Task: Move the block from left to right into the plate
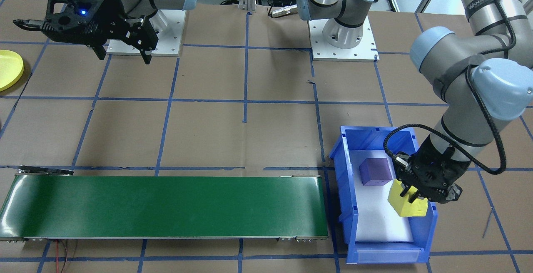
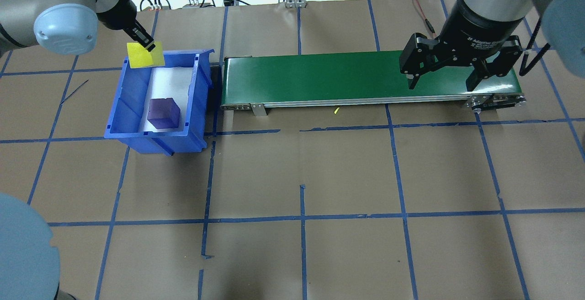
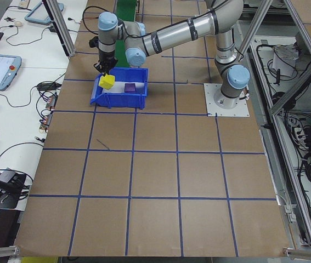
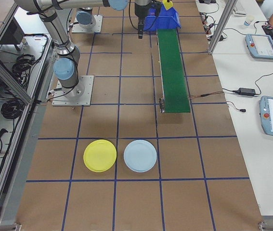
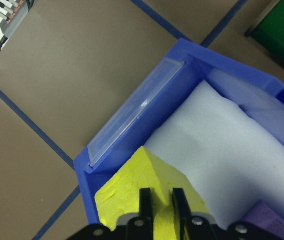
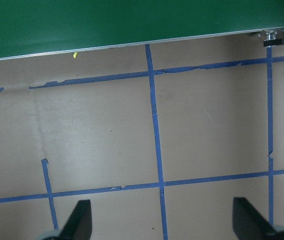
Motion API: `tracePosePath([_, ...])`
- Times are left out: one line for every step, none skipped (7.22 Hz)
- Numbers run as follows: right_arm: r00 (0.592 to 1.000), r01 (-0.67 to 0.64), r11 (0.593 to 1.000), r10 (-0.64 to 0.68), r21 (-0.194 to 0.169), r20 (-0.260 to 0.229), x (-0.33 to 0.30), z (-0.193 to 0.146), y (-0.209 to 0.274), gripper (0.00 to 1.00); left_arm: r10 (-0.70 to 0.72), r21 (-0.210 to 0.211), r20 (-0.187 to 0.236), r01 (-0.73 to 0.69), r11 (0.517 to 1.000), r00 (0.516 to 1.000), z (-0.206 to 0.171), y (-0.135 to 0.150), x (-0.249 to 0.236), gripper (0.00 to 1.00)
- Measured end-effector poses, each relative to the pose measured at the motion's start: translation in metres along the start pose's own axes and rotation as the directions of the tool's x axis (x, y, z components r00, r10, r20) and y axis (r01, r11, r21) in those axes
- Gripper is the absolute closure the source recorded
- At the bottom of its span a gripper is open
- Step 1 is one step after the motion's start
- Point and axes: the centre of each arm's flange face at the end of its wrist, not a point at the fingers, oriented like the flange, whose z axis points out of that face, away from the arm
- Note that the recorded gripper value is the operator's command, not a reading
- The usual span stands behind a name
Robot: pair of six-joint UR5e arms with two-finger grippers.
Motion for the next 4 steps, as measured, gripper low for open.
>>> tracePosePath([1.000,0.001,1.000,-0.001,0.002,0.001,0.000,-0.001,0.000,0.00,-0.034,0.012,-0.009,0.034,0.999,0.999,-0.007,-0.025,0.033,0.91])
tracePosePath([1.000,0.002,1.000,-0.002,0.004,0.001,0.001,-0.001,-0.001,0.00,-0.042,0.024,-0.017,0.042,0.999,0.999,-0.008,-0.051,0.066,0.91])
tracePosePath([1.000,0.003,1.000,-0.003,0.007,0.002,0.001,-0.002,-0.001,0.00,-0.039,0.029,-0.025,0.040,0.999,0.999,-0.004,-0.068,0.089,0.91])
tracePosePath([1.000,0.004,1.000,-0.005,0.010,0.002,0.000,-0.004,-0.001,0.00,-0.033,0.033,-0.033,0.034,0.999,0.999,0.011,-0.082,0.104,0.90])
